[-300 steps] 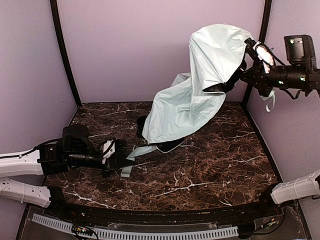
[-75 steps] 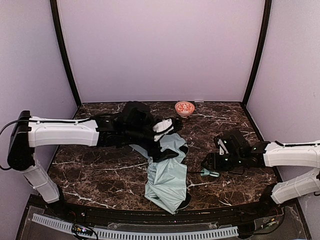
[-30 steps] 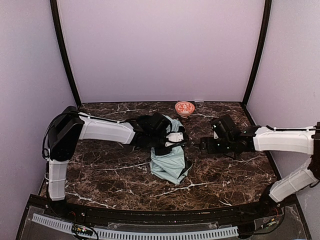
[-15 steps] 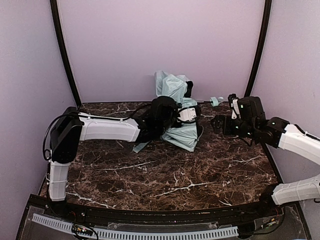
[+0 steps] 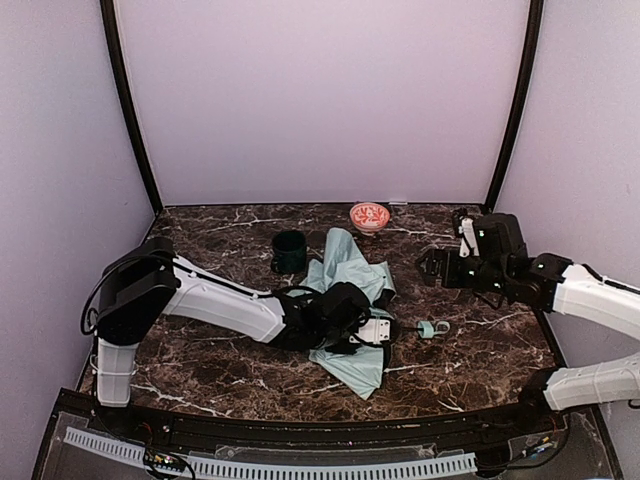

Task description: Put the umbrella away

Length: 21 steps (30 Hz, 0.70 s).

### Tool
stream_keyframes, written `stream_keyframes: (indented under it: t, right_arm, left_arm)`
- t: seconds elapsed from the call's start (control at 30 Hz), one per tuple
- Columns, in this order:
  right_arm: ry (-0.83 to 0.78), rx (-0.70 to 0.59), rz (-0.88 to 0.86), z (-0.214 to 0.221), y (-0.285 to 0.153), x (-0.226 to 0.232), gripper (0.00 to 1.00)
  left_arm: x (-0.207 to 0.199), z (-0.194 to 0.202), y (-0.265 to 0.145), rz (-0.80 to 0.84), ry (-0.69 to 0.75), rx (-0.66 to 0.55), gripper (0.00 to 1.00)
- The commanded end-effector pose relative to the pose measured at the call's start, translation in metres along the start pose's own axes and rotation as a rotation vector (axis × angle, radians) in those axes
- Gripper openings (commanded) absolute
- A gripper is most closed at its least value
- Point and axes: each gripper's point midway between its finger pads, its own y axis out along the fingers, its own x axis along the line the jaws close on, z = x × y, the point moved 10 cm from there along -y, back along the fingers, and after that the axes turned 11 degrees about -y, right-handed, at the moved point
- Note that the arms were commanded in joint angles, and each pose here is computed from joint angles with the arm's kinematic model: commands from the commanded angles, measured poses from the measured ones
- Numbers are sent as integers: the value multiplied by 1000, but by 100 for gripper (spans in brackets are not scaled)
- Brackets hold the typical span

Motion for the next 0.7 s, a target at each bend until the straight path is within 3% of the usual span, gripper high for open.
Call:
stream_keyframes:
  t: [0.0, 0.03, 0.13, 0.3, 0.5, 0.67]
  right_arm:
    - [-33, 14, -190, -2, 12, 15, 100]
    - [-53, 29, -216, -4, 14, 19, 99]
    - [-113, 62, -327, -10, 23, 31, 98]
    - [-178, 94, -422, -26, 46, 46, 93]
    - [-189, 159, -445, -53, 75, 55, 78]
    - [-107, 232, -397, -63, 97, 39, 80]
  left_arm:
    - [-1, 1, -25, 262, -169, -13, 14]
    - [-4, 2, -27, 306, -175, -8, 22]
    - [-5, 4, -31, 374, -213, 4, 57]
    - [27, -7, -46, 362, -275, -58, 97]
    - [64, -36, -101, 363, -233, -282, 99]
    - [81, -26, -140, 447, -276, -404, 99]
